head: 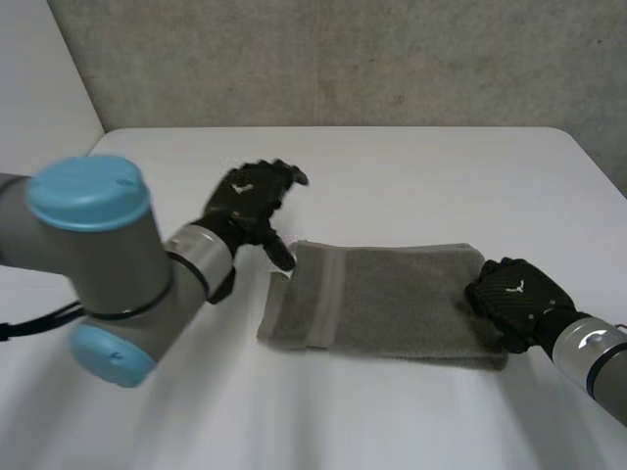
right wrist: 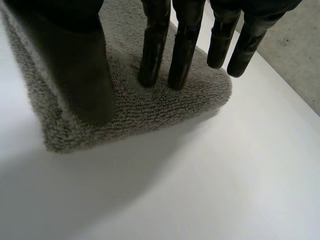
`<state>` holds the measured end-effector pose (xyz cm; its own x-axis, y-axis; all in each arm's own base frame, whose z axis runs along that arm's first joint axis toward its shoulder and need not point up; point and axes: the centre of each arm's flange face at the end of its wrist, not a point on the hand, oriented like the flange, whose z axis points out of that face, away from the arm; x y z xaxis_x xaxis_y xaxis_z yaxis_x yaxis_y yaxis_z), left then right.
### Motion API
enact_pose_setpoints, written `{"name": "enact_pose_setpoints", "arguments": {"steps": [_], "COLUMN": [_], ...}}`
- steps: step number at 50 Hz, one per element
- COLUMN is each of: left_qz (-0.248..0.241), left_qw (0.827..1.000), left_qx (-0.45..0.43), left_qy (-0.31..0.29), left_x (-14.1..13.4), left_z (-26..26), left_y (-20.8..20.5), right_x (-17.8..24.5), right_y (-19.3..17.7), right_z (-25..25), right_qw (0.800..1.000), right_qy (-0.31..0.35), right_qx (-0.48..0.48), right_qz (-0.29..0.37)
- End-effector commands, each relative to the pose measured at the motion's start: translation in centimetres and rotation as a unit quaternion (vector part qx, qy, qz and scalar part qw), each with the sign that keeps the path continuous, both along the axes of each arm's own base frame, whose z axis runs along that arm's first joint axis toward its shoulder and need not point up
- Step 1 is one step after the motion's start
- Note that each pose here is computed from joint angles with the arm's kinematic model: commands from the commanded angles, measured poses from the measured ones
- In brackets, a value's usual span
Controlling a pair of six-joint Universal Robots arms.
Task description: Fold the towel.
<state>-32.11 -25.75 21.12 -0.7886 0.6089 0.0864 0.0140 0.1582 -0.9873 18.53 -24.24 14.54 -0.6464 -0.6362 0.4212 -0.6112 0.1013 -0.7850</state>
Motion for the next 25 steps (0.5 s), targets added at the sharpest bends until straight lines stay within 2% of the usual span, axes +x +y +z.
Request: {"name": "enact_pose_setpoints", "arguments": {"steps": [1,25], "left_qz": [0.009,0.011], "left_qw": [1.000,1.000], "left_qx": [-0.015,0.013], "left_qy": [0.010,0.014], "left_x": [1.4,1.9], "left_z": [2.0,0.8], "left_y": [0.7,1.4], "right_x": [-0.2,-0.4], "right_y": [1.1,1.7], "right_z": [-0.1,-0.8], "right_qw": [1.000,1.000], "right_qy": [0.001,-0.001], "right_qx": [0.003,-0.013], "right_qz": [-0.006,-0.009]}}
